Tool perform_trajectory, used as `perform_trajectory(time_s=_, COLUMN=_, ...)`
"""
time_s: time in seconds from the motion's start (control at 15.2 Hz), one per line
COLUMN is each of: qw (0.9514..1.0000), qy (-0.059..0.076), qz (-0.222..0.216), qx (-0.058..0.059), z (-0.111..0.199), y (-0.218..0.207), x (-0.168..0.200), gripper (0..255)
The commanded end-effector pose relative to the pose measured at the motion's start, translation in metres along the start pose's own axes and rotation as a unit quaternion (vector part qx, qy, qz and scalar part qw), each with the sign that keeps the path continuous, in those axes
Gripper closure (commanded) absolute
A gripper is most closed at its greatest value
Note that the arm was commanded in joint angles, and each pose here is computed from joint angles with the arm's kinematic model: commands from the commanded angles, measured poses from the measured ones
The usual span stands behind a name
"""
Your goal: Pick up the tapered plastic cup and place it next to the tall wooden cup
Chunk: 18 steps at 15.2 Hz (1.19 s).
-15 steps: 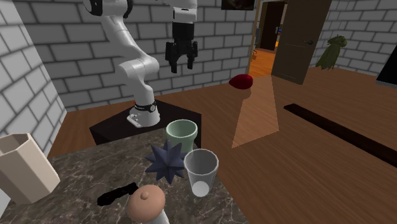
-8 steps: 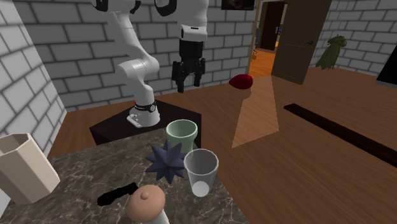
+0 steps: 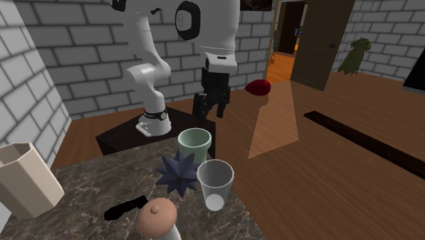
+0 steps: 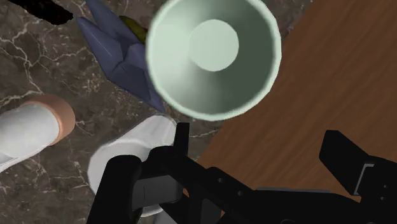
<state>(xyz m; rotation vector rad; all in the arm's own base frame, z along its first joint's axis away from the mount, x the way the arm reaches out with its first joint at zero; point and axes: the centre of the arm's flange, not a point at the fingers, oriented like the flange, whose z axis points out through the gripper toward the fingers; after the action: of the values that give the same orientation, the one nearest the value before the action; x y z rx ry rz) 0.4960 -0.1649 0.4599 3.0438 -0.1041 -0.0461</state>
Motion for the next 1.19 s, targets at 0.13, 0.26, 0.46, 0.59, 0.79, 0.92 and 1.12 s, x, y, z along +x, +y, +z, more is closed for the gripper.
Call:
perform_trajectory(time_s=0.13, qw=1.0, qy=0.002, qz=0.0, qx=-0.004, z=0.026, y=0.022, x=0.042, gripper=0)
perform_trajectory(time_s=0.26, qw=1.0, qy=0.002, qz=0.0, qx=-0.006, z=0.039, y=0.033, x=0.061, gripper=0)
perform_trajectory(time_s=0.46, qw=0.9999, qy=0.003, qz=0.0, qx=-0.009, z=0.058, y=0.05, x=0.091, gripper=0)
perform_trajectory(time_s=0.59, qw=0.9999, qy=0.003, qz=0.0, qx=-0.01, z=0.067, y=0.054, x=0.098, gripper=0)
perform_trajectory(time_s=0.79, qw=0.9999, qy=0.003, qz=0.0, qx=-0.01, z=0.083, y=0.054, x=0.098, gripper=0)
perform_trajectory(time_s=0.92, qw=0.9999, qy=0.003, qz=0.0, qx=-0.01, z=0.094, y=0.054, x=0.098, gripper=0)
perform_trajectory(time_s=1.12, qw=0.9999, qy=0.003, qz=0.0, qx=-0.01, z=0.102, y=0.055, x=0.098, gripper=0)
